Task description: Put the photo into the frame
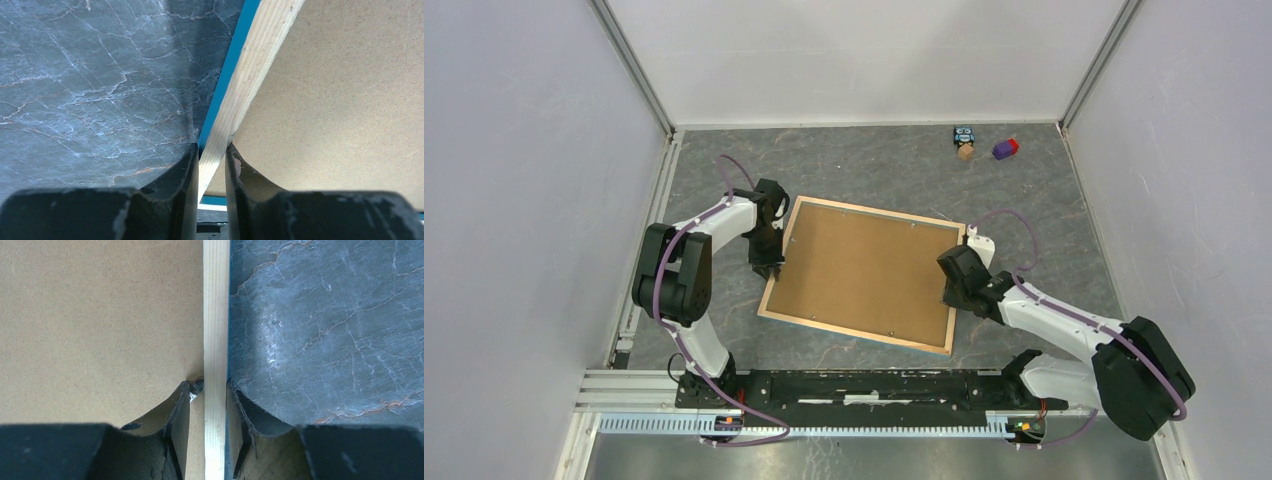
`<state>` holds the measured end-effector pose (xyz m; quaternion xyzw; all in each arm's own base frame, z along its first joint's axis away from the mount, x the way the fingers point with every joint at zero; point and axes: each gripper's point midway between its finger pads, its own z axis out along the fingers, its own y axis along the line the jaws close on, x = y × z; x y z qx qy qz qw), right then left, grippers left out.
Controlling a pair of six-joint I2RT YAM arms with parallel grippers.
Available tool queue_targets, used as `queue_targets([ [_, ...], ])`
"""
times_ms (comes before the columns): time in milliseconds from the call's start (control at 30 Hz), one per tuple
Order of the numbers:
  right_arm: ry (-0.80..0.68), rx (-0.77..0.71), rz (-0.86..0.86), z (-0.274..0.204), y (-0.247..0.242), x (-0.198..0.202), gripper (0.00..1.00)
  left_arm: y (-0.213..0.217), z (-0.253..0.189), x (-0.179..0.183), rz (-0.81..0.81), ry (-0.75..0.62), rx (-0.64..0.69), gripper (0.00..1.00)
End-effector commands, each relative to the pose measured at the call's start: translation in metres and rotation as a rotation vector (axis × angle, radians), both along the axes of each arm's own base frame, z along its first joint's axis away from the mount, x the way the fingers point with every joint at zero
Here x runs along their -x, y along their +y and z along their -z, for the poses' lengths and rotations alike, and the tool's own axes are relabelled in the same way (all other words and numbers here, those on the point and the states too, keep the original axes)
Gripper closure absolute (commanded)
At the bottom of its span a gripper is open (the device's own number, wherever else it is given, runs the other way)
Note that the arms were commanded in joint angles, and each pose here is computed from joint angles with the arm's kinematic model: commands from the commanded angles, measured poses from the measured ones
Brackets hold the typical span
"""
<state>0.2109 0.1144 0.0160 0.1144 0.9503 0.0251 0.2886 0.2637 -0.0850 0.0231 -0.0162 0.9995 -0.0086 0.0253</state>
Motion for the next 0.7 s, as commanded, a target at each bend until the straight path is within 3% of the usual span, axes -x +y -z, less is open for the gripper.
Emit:
queue_targets([
  [0,0.233,0.025,-0.029,0.041,-0.013,0.055,1.0,-0.006,-0.015,-0.008,0.008,-0.058,0.028,0.98],
  [200,0.198,-0.023,-0.021,0.036,-0.004,0.048,1.0,-0.006,-0.016,-0.008,0.009,-0.06,0.028,0.98],
  [333,0.208,-0.011,0.005,0.034,-0.004,0.045,0.73,-0.007,-0.016,-0.008,0.01,-0.062,0.031,0.98],
  [467,0.228,-0.032,0.013,0.039,-0.002,0.05,0.6,-0.007,-0.017,-0.008,0.01,-0.062,0.034,0.98],
  [600,0.228,-0.048,0.019,0.042,-0.002,0.054,0.61,-0.008,-0.017,-0.008,0.011,-0.062,0.035,0.98],
  [667,0.226,-0.046,0.026,0.043,-0.005,0.056,0.72,-0.008,-0.017,-0.008,0.011,-0.062,0.035,0.98],
])
